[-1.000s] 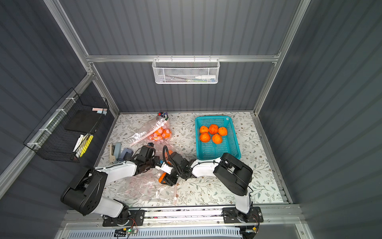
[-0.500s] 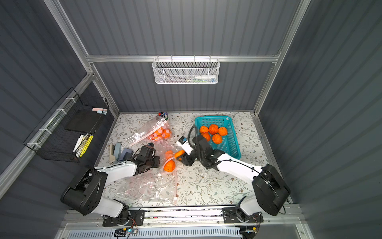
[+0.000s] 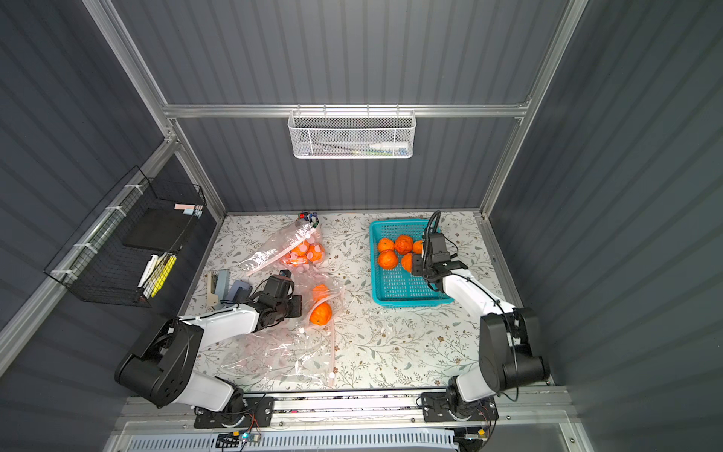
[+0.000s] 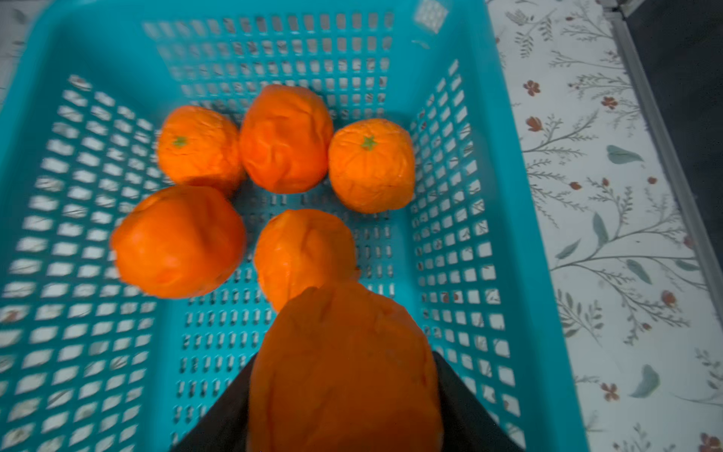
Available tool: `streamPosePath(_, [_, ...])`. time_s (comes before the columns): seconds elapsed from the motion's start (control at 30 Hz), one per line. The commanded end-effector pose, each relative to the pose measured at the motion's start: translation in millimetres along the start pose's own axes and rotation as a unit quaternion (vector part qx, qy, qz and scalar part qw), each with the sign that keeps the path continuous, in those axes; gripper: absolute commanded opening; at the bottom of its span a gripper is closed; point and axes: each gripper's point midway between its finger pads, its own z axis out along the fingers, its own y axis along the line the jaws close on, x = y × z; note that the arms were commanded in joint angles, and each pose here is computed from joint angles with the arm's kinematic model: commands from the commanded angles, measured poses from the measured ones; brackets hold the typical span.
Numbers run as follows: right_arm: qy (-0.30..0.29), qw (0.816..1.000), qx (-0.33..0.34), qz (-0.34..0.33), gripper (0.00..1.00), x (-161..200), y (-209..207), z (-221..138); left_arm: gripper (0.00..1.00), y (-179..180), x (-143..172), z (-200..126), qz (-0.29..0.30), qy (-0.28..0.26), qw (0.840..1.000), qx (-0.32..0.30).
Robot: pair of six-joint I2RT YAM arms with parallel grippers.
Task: Open the zip-top bag and take out the orange
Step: Place the orange in the basket, then pick up the orange from the zipper food storage bag.
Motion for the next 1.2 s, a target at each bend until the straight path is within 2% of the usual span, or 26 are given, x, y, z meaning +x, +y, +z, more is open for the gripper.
streamPosePath(0.0, [0.019,0.998,0.064,0.009,0.61,-4.9,-20.9,14.8,0.0,12.5,23.9,1.8,-0.003,0.036,0.999,-0.02])
streamPosePath(0.17, [0.05,0.995,0.088,0.003,0.63,-4.4,-28.2,41.0,0.0,12.5,24.8,2.9,-0.003,0.04,0.999,-0.02])
streamPosePath(0.3, [0.067,0.995,0.077,0.006,0.65,-5.9,-27.9,51.5,0.0,12.2,24.3,3.7,-0.003,0.04,0.999,-0.02])
streamPosePath(0.57, [0.069,0.996,0.046,0.014,0.81,-11.5,-21.1,57.4,0.0,12.2,25.4,5.0,-0.002,0.044,0.999,-0.021])
streamPosePath(0.73, [0.055,0.998,0.024,0.025,0.8,-16.2,-17.2,51.4,0.0,11.6,25.7,5.9,-0.001,0.046,0.999,-0.02])
streamPosePath(0.87, [0.038,0.999,-0.018,0.03,0.75,-25.6,-5.2,25.3,0.0,11.4,25.8,6.1,-0.001,0.047,0.999,-0.019])
streamPosePath(0.97, [0.024,0.996,-0.083,0.032,0.67,-27.5,17.4,-9.2,0.0,11.5,25.5,5.9,-0.001,0.046,0.999,-0.019])
streamPosePath(1.03, [-0.003,0.983,-0.181,0.014,0.61,-25.1,55.3,-39.7,0.0,11.9,25.9,5.9,-0.001,0.046,0.999,-0.02])
streamPosePath(1.07, [-0.014,0.974,-0.228,0.002,0.57,-20.7,74.9,-54.4,0.0,11.7,25.4,5.6,-0.001,0.045,0.999,-0.02])
streamPosePath(1.1, [-0.026,0.957,-0.289,-0.013,0.51,-14.0,100.4,-74.1,0.0,11.8,25.0,5.4,-0.001,0.044,0.999,-0.02])
streamPosePath(1.17, [-0.051,0.922,-0.38,-0.064,0.45,6.4,146.8,-108.8,0.0,12.0,26.1,5.9,-0.001,0.047,0.999,-0.021])
